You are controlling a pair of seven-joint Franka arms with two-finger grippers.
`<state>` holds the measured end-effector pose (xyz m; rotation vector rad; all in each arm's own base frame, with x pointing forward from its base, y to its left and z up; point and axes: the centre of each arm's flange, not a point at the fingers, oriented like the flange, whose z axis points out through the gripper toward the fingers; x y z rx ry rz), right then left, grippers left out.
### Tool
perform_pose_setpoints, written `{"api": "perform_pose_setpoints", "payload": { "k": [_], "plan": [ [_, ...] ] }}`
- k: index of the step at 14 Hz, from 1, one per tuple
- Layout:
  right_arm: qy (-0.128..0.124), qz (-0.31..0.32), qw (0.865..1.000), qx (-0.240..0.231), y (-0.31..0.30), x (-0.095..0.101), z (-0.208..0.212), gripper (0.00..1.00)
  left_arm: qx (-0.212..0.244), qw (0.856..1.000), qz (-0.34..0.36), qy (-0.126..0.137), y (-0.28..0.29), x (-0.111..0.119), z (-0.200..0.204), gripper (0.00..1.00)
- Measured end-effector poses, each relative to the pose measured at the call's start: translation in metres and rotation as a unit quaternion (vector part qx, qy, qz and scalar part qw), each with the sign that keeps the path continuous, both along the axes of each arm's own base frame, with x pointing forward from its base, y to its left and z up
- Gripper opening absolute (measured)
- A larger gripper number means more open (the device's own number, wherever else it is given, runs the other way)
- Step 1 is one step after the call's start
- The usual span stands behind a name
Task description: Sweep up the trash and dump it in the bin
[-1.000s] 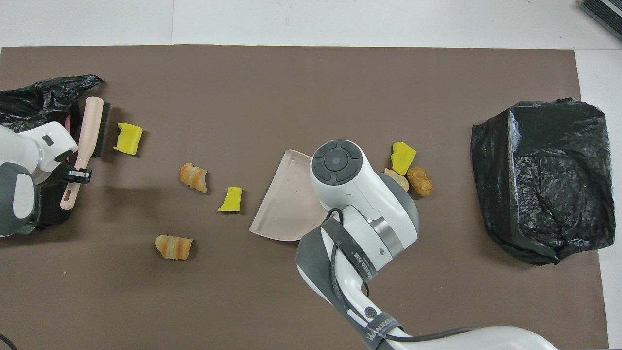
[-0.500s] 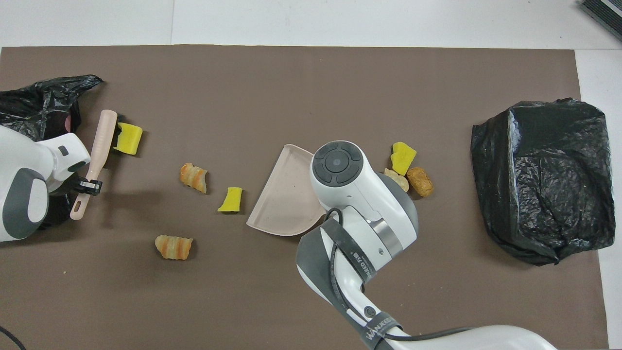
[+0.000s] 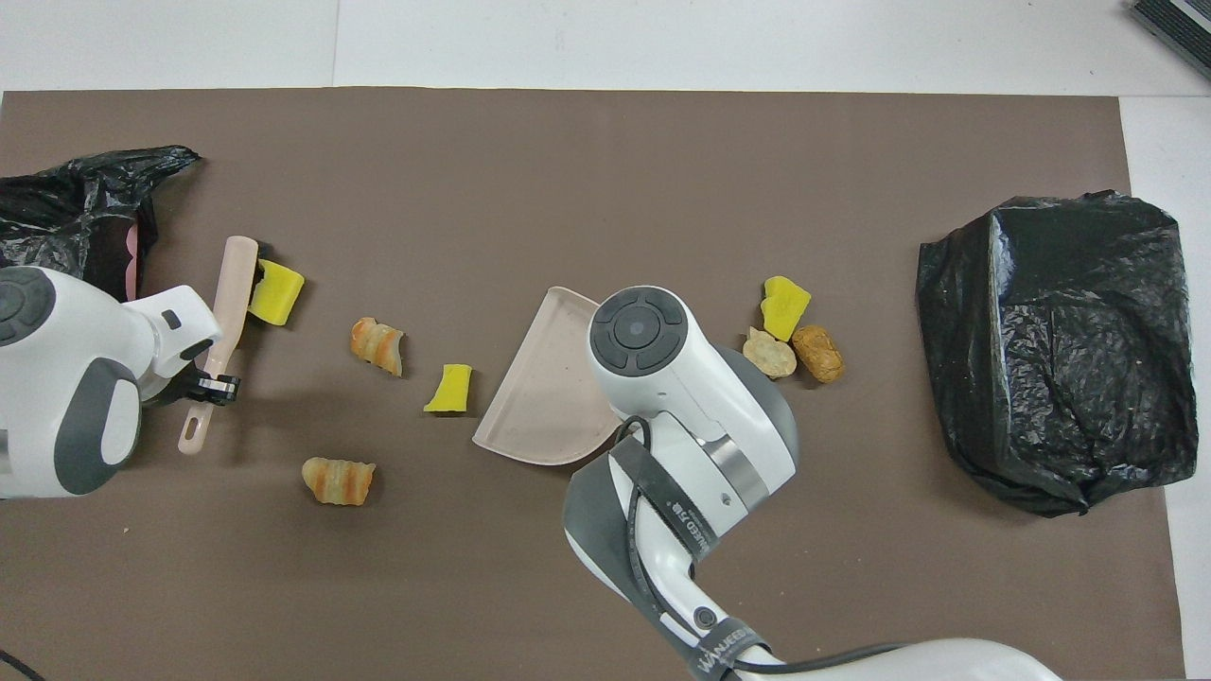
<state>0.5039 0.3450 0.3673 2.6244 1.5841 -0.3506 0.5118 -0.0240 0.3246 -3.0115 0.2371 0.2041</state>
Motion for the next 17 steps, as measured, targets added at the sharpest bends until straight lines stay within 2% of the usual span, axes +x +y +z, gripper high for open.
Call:
{"api": "perform_pose_setpoints", "payload": {
  "k": [3,5,9,14,17],
  "plan": [
    [0.0,0.0,1.0,0.0,0.0,0.0,0.0,0.32,0.002,0.999,0.038,0.017,-0.033,-0.019,-0.002,0.26],
    [0.0,0.0,1.0,0.0,0.0,0.0,0.0,0.32,-0.02,0.996,0.081,0.026,-0.058,-0.028,-0.002,0.26],
    [0.0,0.0,1.0,0.0,0.0,0.0,0.0,0.32,-0.027,0.989,0.144,0.03,-0.104,-0.044,-0.002,0.26],
    [-0.002,-0.028,1.0,-0.007,-0.001,-0.001,-0.003,0.32,-0.045,0.982,0.177,0.043,-0.163,-0.07,-0.001,0.26],
    [0.006,-0.033,0.999,-0.015,-0.005,-0.008,-0.012,0.32,-0.065,0.979,0.183,0.056,-0.21,-0.092,0.004,0.26]
  ]
}}
